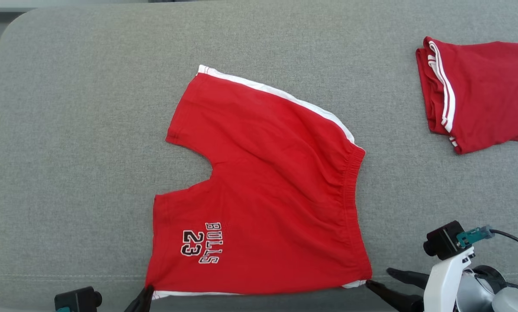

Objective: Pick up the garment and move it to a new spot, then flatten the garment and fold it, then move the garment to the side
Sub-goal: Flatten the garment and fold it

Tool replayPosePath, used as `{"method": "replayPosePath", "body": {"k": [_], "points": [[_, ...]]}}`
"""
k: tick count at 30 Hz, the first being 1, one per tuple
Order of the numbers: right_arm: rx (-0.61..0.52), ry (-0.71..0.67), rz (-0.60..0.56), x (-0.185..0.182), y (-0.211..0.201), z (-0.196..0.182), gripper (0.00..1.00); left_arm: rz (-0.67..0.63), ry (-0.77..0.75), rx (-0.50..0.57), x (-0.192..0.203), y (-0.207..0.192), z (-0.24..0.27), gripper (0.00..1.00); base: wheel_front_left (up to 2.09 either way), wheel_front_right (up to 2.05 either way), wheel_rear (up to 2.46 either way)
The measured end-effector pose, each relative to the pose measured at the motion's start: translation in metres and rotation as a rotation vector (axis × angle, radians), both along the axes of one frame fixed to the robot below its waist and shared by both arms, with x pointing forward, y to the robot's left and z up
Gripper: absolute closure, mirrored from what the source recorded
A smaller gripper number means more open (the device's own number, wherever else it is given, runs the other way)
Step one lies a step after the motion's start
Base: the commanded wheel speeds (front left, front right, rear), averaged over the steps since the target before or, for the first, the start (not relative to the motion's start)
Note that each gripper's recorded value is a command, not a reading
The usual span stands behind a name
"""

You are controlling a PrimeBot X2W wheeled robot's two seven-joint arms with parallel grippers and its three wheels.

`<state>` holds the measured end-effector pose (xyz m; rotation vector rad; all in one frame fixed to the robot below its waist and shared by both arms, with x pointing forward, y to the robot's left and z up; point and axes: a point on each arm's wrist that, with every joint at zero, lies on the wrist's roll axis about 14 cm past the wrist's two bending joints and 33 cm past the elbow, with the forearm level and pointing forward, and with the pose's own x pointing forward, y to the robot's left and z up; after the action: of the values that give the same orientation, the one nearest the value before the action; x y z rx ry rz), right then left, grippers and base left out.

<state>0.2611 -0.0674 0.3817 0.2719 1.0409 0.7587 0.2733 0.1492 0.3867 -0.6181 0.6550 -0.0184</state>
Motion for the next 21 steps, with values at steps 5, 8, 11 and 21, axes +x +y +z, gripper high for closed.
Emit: {"method": "replayPosePath", "body": {"k": [5,8,11,21], "points": [[-0.021,-0.105,-0.046,0.011,-0.006,0.004,0.0,0.02,-0.002,0.021,-0.004,0.008,-0.003,0.22,0.0,0.0,0.0],[-0.012,-0.174,-0.1,0.021,-0.01,0.011,0.0,0.044,-0.026,0.023,-0.003,0.011,0.0,0.0,0.0,0.0,0.0],[-0.03,-0.24,-0.153,0.029,-0.02,0.015,0.0,0.047,-0.029,0.022,-0.004,0.01,-0.001,0.0,0.0,0.0,0.0],[-0.072,-0.4,-0.266,0.035,-0.051,0.028,0.0,0.045,-0.072,0.055,-0.001,0.012,0.001,0.0,0.0,0.0,0.0]]}}
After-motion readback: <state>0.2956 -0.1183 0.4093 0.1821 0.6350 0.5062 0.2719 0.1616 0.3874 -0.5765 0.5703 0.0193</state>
